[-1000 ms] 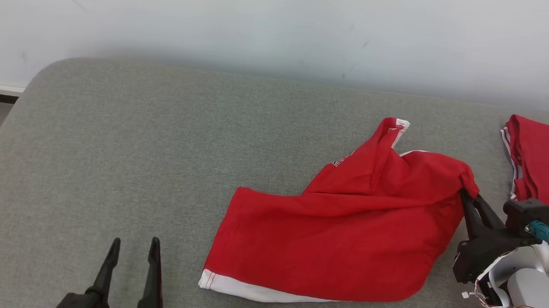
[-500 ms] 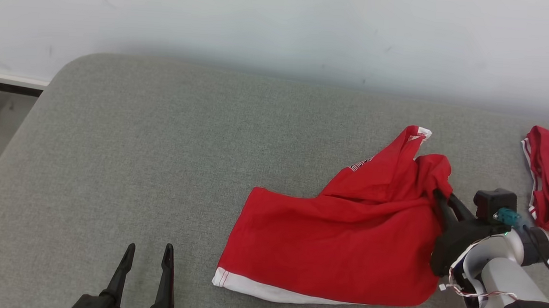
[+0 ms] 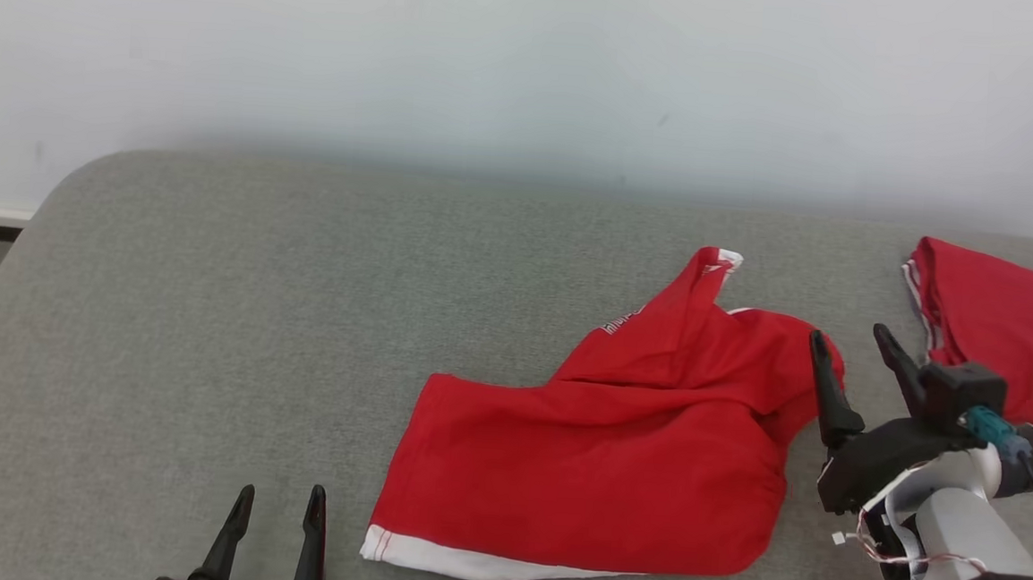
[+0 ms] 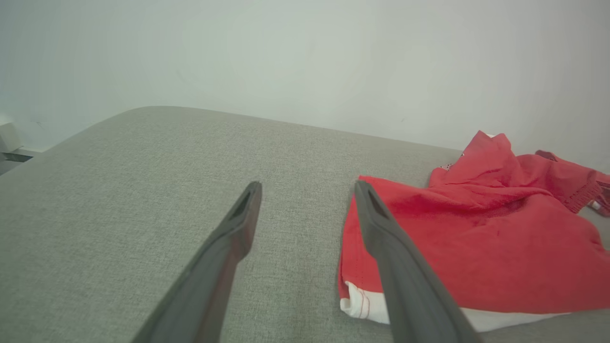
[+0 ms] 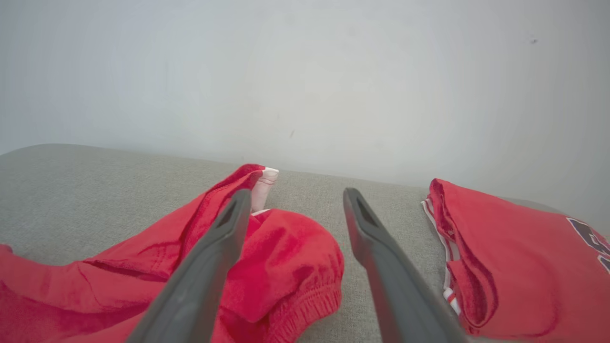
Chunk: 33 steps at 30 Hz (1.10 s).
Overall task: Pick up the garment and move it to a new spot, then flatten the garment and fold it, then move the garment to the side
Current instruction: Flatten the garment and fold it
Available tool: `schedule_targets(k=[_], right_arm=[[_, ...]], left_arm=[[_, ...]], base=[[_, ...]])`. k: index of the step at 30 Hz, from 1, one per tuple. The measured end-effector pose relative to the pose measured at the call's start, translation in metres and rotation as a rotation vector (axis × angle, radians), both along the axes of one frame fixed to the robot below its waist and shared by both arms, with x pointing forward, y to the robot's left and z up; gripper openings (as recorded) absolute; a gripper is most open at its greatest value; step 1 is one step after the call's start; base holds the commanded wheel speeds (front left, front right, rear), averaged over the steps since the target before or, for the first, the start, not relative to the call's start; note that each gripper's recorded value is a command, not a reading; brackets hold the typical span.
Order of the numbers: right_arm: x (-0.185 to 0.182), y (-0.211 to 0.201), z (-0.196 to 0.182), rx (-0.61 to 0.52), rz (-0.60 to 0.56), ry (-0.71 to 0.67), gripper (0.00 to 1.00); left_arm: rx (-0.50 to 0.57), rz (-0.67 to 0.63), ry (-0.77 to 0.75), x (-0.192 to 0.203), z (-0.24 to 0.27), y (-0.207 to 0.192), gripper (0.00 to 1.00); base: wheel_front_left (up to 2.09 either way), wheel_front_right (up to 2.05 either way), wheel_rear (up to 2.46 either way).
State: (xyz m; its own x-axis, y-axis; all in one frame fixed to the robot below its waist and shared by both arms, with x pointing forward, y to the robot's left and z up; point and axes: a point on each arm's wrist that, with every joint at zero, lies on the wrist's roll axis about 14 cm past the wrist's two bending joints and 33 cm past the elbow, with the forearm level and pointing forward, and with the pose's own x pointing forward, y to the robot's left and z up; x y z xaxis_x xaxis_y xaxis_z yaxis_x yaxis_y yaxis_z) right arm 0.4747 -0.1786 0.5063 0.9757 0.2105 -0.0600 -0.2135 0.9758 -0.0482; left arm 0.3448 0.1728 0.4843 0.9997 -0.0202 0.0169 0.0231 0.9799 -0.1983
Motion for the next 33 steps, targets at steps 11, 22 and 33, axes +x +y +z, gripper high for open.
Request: schedule_targets(k=[11, 22, 33], right_arm=[[-0.056, -0.012, -0.025, 0.076, -0.069, 0.006, 1.0], [-0.084, 0.008, -0.082, 0.14, -0.081, 0.175, 1.0], [-0.078, 0.036, -0.114, 0.176, -0.053, 0.318, 0.0]], left_arm=[[-0.001, -0.047, -0.012, 0.004, 0.004, -0.015, 1.0], [0.012, -0.04, -0.005, 0.006, 0.001, -0.012, 1.0], [0.02, -0.007, 0.003, 0.002, -0.001, 0.0, 1.0]], base=[[0.0, 0.0, 0.0], [0.0, 0.0, 0.0], [0.0, 0.0, 0.0]])
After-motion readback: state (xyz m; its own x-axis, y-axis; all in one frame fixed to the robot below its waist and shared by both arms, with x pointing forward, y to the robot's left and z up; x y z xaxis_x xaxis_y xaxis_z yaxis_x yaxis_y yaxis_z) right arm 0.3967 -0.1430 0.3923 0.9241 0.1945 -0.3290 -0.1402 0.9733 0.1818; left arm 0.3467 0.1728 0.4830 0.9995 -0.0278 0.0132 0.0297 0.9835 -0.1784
